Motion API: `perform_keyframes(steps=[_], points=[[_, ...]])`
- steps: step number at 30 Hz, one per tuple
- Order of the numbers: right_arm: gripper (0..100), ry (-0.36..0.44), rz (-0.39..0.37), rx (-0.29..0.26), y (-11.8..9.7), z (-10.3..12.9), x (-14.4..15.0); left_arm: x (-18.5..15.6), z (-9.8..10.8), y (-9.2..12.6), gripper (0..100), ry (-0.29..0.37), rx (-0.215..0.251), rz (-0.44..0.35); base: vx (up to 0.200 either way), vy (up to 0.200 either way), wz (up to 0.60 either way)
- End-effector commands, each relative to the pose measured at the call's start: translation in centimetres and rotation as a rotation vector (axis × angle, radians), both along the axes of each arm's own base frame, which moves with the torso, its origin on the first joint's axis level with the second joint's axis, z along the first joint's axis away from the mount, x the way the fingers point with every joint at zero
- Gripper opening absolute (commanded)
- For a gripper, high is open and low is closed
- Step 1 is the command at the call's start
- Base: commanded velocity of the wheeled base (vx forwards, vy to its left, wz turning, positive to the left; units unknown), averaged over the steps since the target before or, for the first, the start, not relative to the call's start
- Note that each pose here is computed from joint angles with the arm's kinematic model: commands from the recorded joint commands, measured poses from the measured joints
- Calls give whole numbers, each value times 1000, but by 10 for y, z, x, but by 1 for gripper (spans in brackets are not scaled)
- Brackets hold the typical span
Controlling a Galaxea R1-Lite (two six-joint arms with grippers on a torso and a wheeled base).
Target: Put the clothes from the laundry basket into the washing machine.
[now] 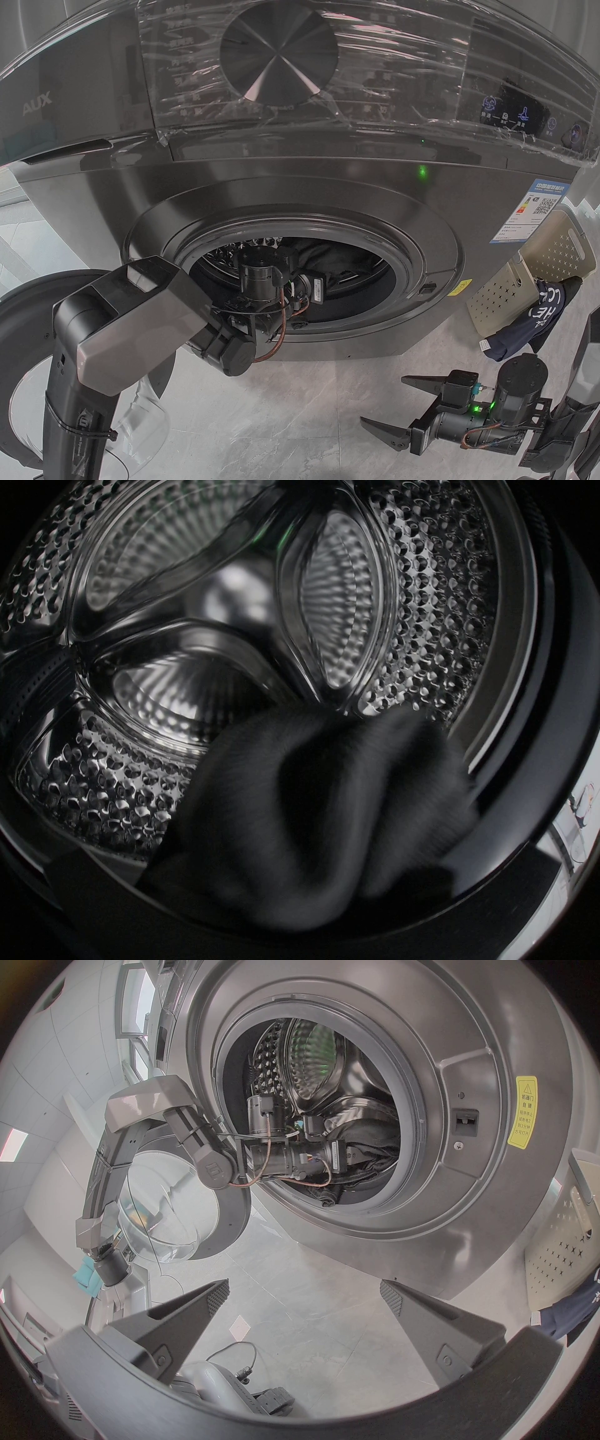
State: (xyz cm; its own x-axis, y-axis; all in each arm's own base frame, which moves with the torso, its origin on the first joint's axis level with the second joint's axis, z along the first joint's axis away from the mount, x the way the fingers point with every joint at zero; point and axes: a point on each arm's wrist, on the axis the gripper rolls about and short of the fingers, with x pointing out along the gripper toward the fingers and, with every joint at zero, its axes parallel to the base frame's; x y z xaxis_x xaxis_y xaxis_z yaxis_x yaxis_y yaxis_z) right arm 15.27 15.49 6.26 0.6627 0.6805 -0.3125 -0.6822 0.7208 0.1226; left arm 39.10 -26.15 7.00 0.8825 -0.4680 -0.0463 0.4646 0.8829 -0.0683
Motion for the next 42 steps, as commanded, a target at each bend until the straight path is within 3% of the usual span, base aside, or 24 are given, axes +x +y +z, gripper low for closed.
perform_keyframes(steps=[1,3,6,10,16,17,21,23,29,35,42], points=[[100,4,0,-2,0,-1,0,31,-11,-6,0,-68,-43,84,0,0,0],[100,5,0,-3,0,-1,1,47,-6,-3,0,-128,-85,133,0,0,0],[100,9,-2,-4,0,-2,1,62,-5,2,0,-169,-112,170,0,0,0],[100,11,-4,-2,0,-2,1,78,16,14,0,-234,-153,214,0,0,0],[100,24,-3,-13,1,-6,2,74,20,20,0,-229,-157,232,0,0,0],[100,24,-5,-13,1,-6,2,71,26,19,100,-227,-162,227,0,0,0],[100,25,-2,-14,1,-6,1,53,39,6,100,-196,-225,183,0,0,0],[100,24,0,-13,1,-6,1,38,47,3,100,-166,-227,161,0,0,0],[100,20,0,-10,0,-4,0,-6,45,1,100,-77,-164,104,0,0,0],[100,22,0,-12,-1,-4,-1,-73,37,-2,100,20,-87,-42,0,0,0],[100,15,1,-2,-7,1,-7,-142,17,7,100,27,11,-174,0,0,0]])
